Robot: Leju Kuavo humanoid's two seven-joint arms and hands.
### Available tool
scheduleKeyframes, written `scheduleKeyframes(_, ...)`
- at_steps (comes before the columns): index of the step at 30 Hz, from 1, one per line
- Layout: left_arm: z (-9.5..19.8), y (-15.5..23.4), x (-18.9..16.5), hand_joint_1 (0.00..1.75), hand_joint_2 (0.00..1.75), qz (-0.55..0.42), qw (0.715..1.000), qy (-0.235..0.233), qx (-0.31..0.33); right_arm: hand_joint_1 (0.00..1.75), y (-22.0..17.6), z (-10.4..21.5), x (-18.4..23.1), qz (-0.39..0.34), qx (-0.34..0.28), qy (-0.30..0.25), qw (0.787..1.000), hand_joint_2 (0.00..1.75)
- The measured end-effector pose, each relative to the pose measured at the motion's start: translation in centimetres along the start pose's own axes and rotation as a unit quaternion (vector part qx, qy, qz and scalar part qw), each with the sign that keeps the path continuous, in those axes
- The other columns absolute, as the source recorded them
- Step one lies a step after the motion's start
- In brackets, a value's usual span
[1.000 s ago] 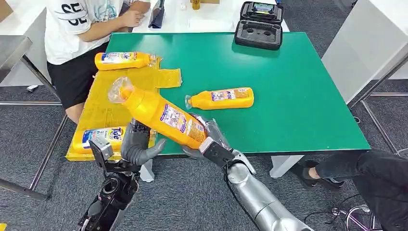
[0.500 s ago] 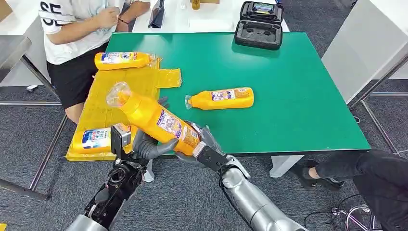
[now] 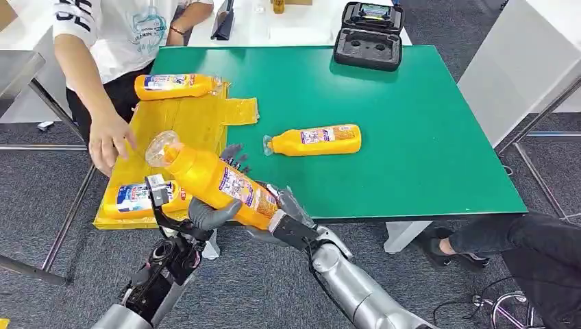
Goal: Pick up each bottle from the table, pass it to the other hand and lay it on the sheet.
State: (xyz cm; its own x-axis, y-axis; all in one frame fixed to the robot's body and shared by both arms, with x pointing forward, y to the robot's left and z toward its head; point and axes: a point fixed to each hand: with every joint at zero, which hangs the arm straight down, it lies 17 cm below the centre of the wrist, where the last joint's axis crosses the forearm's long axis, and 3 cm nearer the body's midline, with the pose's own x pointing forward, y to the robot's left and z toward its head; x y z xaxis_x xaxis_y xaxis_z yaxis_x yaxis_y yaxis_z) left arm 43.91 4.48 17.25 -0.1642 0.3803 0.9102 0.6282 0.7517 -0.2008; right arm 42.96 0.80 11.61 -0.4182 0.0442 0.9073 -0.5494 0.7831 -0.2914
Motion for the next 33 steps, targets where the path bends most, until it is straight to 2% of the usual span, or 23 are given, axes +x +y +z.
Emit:
scheduleKeyframes(5, 0.5, 0.2, 0.0, 0.0, 1.75, 0.02, 1.0, 0.001, -0.002, 1.61, 0.3, -0.1, -0.1, 0.001, 0.007, 0.002, 1.0, 1.75)
scheduleKeyframes(8, 0.6, 0.5, -0.2, 0.02, 1.75, -0.005, 1.0, 0.0, 0.005, 1.55, 0.5, -0.1, -0.3, 0.001, 0.009, 0.005, 1.0, 1.75)
scheduleKeyframes(9, 0.6, 0.7, -0.3, 0.82, 1.75, -0.02, 1.0, -0.001, 0.009, 1.59, 0.6, -0.1, -0.3, 0.0, 0.01, 0.006, 1.0, 1.75)
scheduleKeyframes(10, 0.6, 0.9, -0.2, 1.4, 1.75, -0.038, 0.999, -0.004, 0.013, 1.57, 0.6, -0.1, -0.4, 0.0, 0.01, 0.007, 1.0, 1.75)
scheduleKeyframes(11, 0.5, 1.0, -0.2, 1.75, 1.75, -0.052, 0.998, -0.005, 0.016, 1.59, 0.7, -0.1, -0.5, -0.001, 0.011, 0.008, 1.0, 1.75)
scheduleKeyframes(16, 0.6, 0.9, -0.5, 1.75, 1.75, -0.099, 0.995, -0.005, 0.021, 1.59, 0.7, 0.1, -0.9, 0.0, 0.016, 0.015, 1.0, 1.75)
scheduleKeyframes(18, 0.7, 0.7, -0.5, 1.75, 1.75, -0.106, 0.994, -0.006, 0.021, 1.54, 0.8, 0.2, -1.1, 0.0, 0.018, 0.018, 1.0, 1.75)
scheduleKeyframes(20, 0.7, 0.6, -0.6, 1.75, 1.75, -0.11, 0.994, -0.007, 0.021, 1.61, 1.0, 0.2, -1.2, -0.002, 0.021, 0.02, 1.0, 1.75)
scheduleKeyframes(25, 0.8, 0.5, -0.5, 1.75, 1.75, -0.11, 0.994, -0.01, 0.019, 1.54, 1.3, 0.2, -1.2, -0.006, 0.023, 0.022, 0.999, 1.75)
scheduleKeyframes(26, 0.8, 0.5, -0.5, 1.75, 1.75, -0.11, 0.994, -0.011, 0.019, 1.47, 1.3, 0.2, -1.2, -0.006, 0.024, 0.022, 0.999, 1.75)
scheduleKeyframes(27, 0.8, 0.5, -0.5, 1.75, 1.75, -0.109, 0.994, -0.011, 0.019, 1.24, 1.3, 0.2, -1.3, -0.006, 0.024, 0.022, 0.999, 1.75)
scheduleKeyframes(28, 0.8, 0.5, -0.5, 1.75, 1.75, -0.109, 0.994, -0.011, 0.019, 0.8, 1.4, 0.2, -1.3, -0.006, 0.025, 0.023, 0.999, 1.75)
scheduleKeyframes(29, 0.8, 0.4, -0.5, 1.75, 1.75, -0.108, 0.994, -0.011, 0.019, 0.0, 1.4, 0.2, -1.3, -0.007, 0.025, 0.023, 0.999, 1.75)
scheduleKeyframes(33, 0.8, 0.4, -0.4, 1.75, 1.75, -0.106, 0.994, -0.011, 0.019, 0.0, 1.4, 0.3, -1.5, -0.005, 0.024, 0.026, 0.999, 1.75)
